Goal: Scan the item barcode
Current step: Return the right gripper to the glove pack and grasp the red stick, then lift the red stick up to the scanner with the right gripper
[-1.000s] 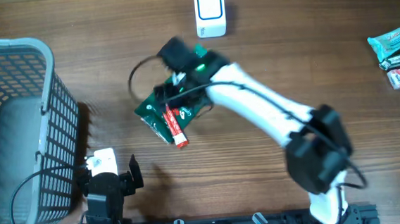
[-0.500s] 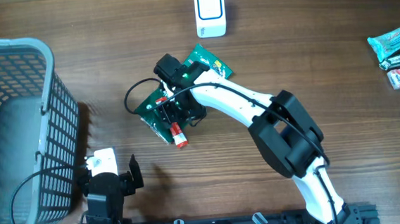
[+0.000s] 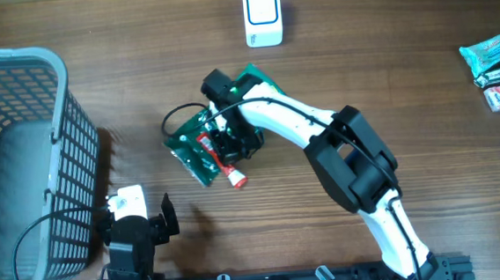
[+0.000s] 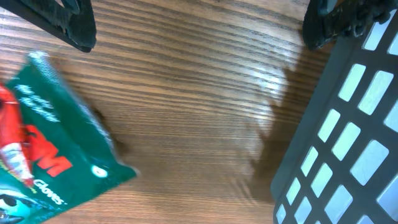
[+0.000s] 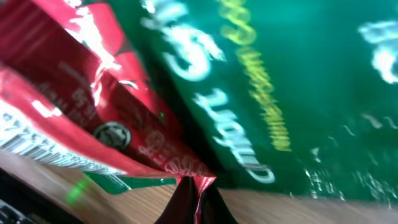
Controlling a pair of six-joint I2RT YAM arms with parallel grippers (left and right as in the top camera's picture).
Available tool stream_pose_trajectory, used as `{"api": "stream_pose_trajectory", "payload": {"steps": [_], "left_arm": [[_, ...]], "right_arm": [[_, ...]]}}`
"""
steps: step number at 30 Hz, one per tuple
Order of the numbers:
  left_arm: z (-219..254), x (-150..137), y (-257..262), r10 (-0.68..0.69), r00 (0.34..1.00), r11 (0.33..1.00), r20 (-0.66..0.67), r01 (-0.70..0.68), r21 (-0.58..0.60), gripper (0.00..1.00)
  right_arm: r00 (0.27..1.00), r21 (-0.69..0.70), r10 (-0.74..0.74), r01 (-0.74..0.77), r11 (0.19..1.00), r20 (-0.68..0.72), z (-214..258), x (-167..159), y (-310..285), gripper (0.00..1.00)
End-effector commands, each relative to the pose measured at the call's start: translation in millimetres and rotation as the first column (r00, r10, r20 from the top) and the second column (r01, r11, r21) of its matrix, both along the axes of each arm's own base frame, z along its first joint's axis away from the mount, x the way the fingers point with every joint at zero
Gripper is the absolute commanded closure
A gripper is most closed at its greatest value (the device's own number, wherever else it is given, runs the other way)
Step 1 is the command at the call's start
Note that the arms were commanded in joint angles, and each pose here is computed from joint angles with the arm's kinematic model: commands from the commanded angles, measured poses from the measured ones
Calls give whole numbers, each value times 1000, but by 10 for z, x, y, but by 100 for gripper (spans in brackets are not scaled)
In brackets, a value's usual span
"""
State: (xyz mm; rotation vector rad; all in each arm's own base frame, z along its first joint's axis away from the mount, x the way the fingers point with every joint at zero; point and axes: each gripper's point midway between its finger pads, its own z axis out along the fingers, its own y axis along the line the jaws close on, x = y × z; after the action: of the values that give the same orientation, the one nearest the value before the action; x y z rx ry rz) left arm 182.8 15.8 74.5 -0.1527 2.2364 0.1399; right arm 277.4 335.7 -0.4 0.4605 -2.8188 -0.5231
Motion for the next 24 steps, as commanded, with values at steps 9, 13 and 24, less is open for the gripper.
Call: {"api": "stream_pose_trajectory", "payload": {"steps": [9,13,24], "left_arm": [[-38,-7,-2,-12,1000,1000,-10,12,10,0],[-38,-7,-3,-13,1000,1000,-10,13,10,0],[-38,-7,-3,-13,1000,1000,-10,13,10,0]], "right_arm": [[900,165,-70,-2,986,429,2163,222,-798,96],[807,193,-31,-103,976,589,2717,64,-962,95],[727,144,-40,-81,986,685,3104,-215,-1353,96]]}}
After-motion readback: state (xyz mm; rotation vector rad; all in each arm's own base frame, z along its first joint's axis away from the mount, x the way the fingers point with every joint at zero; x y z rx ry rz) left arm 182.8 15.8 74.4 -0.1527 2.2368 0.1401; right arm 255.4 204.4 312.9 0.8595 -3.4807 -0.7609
